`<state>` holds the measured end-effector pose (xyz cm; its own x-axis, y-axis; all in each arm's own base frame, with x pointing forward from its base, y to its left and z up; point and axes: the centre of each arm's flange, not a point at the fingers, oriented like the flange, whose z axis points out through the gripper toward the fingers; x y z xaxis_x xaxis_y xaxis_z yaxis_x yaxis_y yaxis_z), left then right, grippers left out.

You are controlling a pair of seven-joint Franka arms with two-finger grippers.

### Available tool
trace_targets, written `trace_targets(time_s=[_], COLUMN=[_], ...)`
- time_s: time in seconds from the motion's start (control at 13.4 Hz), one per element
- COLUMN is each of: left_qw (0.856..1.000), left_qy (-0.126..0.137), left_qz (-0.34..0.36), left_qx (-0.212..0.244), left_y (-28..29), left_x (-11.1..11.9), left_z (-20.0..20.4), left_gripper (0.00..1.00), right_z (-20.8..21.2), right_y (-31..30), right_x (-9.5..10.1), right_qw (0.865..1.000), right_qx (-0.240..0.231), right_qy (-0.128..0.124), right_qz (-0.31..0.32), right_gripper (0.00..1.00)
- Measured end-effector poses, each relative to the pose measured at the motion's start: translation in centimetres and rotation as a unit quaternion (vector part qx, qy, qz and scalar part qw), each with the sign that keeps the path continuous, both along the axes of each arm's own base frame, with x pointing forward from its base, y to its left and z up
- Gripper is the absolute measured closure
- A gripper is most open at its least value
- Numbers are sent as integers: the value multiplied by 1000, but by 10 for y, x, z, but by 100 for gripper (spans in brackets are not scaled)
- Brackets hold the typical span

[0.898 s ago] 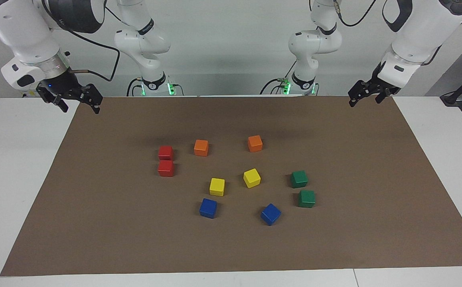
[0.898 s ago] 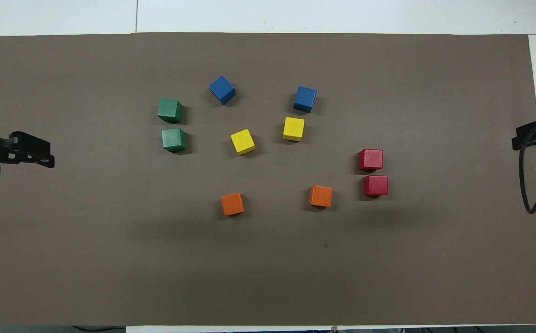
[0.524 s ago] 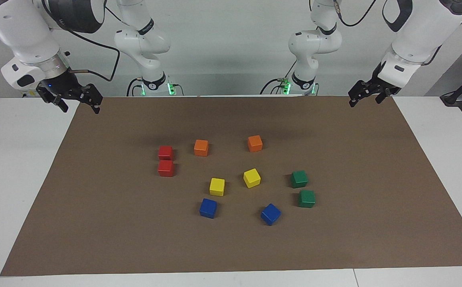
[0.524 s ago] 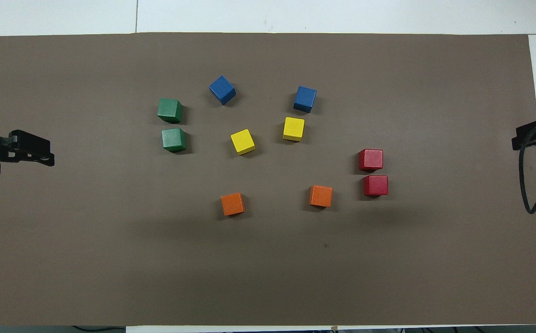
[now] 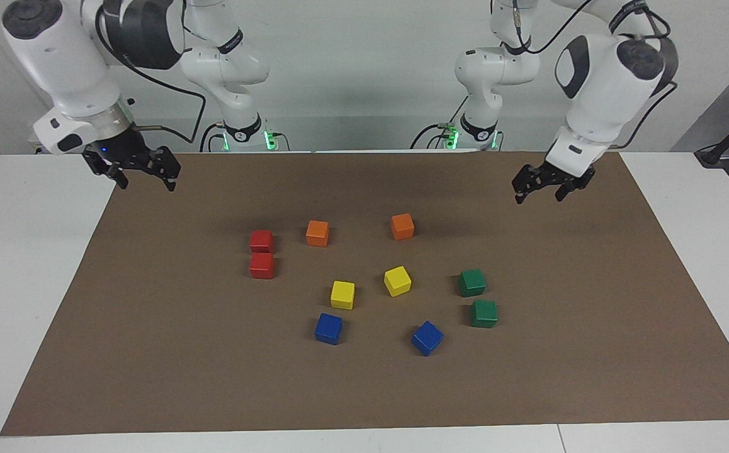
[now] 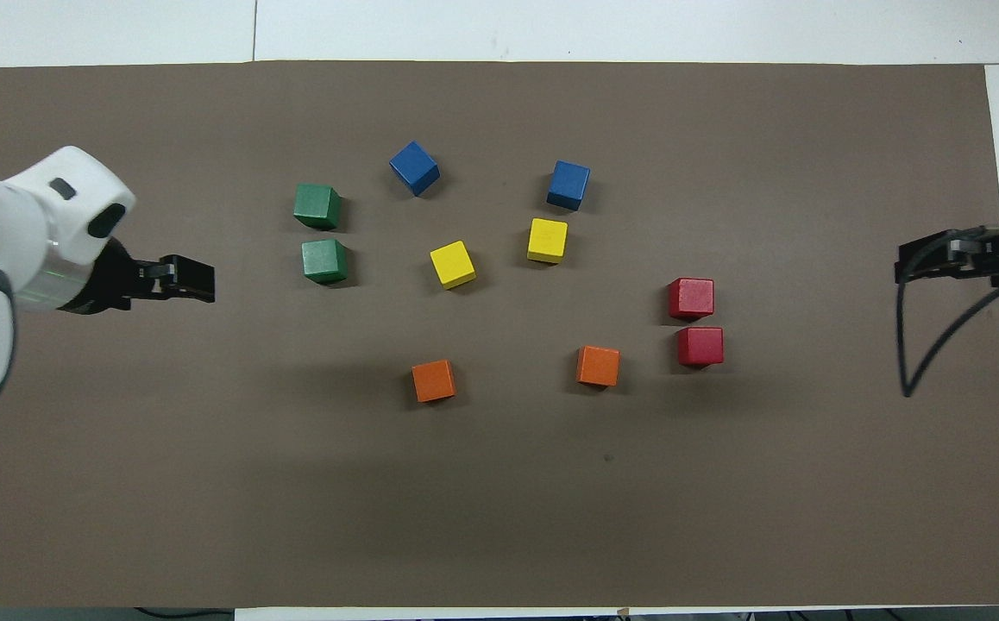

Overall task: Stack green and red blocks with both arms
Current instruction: 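Grasp the green cube with the left gripper while the right gripper grasps red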

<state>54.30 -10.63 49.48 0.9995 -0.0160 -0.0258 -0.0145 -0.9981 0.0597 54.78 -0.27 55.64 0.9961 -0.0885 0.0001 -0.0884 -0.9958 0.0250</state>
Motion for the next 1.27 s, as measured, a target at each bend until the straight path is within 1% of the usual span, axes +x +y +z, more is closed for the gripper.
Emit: trace_targets(time_s=[0.07, 0.22, 0.37, 0.52, 0.67, 0.82, 0.9, 1.12, 1.2, 1.27], left_qw=[1000, 1000, 1000, 1000, 999, 999, 999, 998, 998, 998], left_qy=[-2, -10, -18, -13, -9, -10, -14, -18, -19, -20], left_qz=[-7, -17, -11, 0, 30, 40, 42, 49, 51, 53], left_qx=[-2, -7, -12, -14, -16, -16, -18, -19, -19, -20], left_y=[-14, -39, -58, -74, -87, -96, -97, -96, -96, -96], left_x=[5, 19, 31, 41, 50, 55, 56, 59, 60, 60], left_z=[-21, -58, -92, -122, -139, -147, -148, -161, -169, -175], left_gripper=[0, 0, 0, 0, 0, 0, 0, 0, 0, 0], right_z=[-17, -52, -85, -124, -157, -182, -191, -206, -207, -208], right_y=[24, 60, 78, 89, 91, 93, 97, 123, 130, 132], right_x=[-1, -5, -4, -4, -6, -9, -11, -18, -19, -21], right_qw=[1000, 1000, 999, 998, 998, 998, 997, 994, 993, 993], right_qx=[0, 0, 6, 12, 13, 13, 14, 32, 32, 31], right_qy=[-6, -4, -4, -9, -11, -7, -4, 7, 8, 10], right_qz=[-7, -28, -46, -53, -55, -65, -77, -108, -114, -117], right_gripper=[0, 1, 0, 1, 0, 1, 0, 0, 1, 0])
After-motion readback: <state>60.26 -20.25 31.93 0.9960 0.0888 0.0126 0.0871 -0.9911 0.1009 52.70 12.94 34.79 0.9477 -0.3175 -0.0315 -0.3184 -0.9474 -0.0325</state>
